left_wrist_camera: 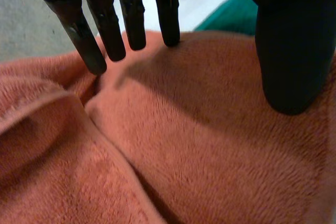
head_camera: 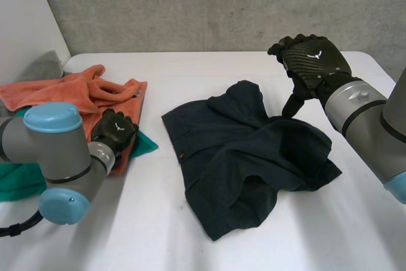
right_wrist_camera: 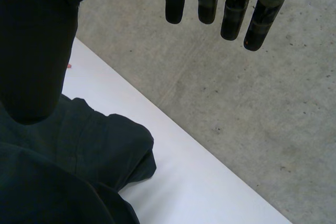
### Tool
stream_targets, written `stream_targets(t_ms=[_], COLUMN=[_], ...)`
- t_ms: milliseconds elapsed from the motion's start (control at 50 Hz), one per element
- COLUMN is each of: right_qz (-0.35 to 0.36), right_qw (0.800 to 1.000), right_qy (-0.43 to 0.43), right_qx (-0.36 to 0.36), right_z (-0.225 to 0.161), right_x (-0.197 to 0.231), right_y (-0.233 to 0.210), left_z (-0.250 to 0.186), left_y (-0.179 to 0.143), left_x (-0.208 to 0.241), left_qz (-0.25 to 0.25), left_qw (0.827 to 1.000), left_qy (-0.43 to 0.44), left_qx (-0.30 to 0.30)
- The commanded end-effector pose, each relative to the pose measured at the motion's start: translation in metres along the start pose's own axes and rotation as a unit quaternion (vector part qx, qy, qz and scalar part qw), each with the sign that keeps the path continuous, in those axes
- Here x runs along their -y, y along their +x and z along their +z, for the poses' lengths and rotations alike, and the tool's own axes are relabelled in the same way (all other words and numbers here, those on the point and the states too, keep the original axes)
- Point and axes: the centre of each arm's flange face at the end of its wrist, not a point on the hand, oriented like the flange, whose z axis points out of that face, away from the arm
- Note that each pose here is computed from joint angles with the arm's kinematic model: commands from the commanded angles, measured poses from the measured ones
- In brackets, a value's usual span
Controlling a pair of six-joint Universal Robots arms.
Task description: Fold the laundry.
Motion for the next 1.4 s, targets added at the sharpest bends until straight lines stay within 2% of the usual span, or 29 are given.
stream_targets(t_ms=[20,220,300,320,360,380,440,460,540,580,660,840,980,1080,1140,1200,1220,1280,1400], right_qz=[-0.012,-0.013,-0.013,-0.013,-0.013,-0.013,-0.013,-0.013,-0.014,-0.014,-0.014,-0.014,-0.013,-0.014,-0.011,-0.004,-0.002,-0.016,-0.045], right_qw=[1.000,1.000,1.000,1.000,1.000,1.000,1.000,1.000,1.000,1.000,1.000,1.000,1.000,1.000,1.000,0.998,0.996,0.989,0.978], right_qy=[0.000,-0.002,-0.003,-0.004,-0.002,-0.002,-0.002,-0.002,-0.002,-0.003,-0.003,-0.003,-0.001,0.000,-0.013,-0.039,-0.062,-0.122,-0.188], right_qx=[-0.001,-0.001,0.000,0.000,0.000,0.000,0.000,0.001,0.001,0.001,0.002,0.001,-0.004,0.002,0.022,0.048,0.065,0.077,0.083], right_z=[0.000,0.000,-0.001,-0.001,0.000,-0.001,0.000,-0.001,-0.001,-0.001,-0.001,-0.001,0.000,0.000,-0.005,-0.011,-0.016,-0.025,-0.030], right_x=[0.000,-0.002,-0.002,-0.002,-0.002,-0.002,-0.002,-0.001,-0.002,-0.002,-0.002,-0.002,-0.001,0.004,0.009,0.011,0.011,-0.001,-0.036], right_y=[0.000,0.000,0.000,0.000,0.000,0.000,0.000,-0.001,-0.001,-0.001,-0.001,-0.001,0.003,0.005,0.003,0.001,-0.002,0.004,0.013], left_z=[0.015,0.031,0.045,0.052,0.056,0.058,0.058,0.057,0.056,0.057,0.059,0.042,0.007,-0.025,-0.043,-0.059,-0.068,-0.084,-0.092], left_y=[-0.007,-0.010,-0.040,-0.065,-0.097,-0.130,-0.177,-0.203,-0.235,-0.233,-0.192,-0.133,-0.093,-0.054,-0.032,-0.015,-0.002,0.023,0.056], left_x=[-0.006,-0.014,-0.016,-0.021,-0.025,-0.028,-0.030,-0.032,-0.036,-0.033,-0.022,0.012,0.048,0.072,0.081,0.090,0.095,0.108,0.113], left_qz=[-0.001,0.002,0.000,-0.001,0.001,0.007,0.025,0.044,0.067,0.066,0.066,0.069,0.002,-0.079,-0.135,-0.174,-0.194,-0.222,-0.234], left_qw=[1.000,0.999,0.994,0.986,0.973,0.956,0.926,0.907,0.875,0.875,0.903,0.934,0.962,0.982,0.983,0.978,0.974,0.962,0.953], left_qy=[0.002,-0.004,-0.004,-0.014,-0.027,-0.038,-0.049,-0.052,-0.046,-0.035,0.000,0.041,0.078,0.097,0.102,0.113,0.120,0.141,0.144], left_qx=[0.019,0.037,0.108,0.164,0.229,0.292,0.374,0.415,0.477,0.479,0.424,0.348,0.260,0.142,0.072,0.022,-0.012,-0.071,-0.126])
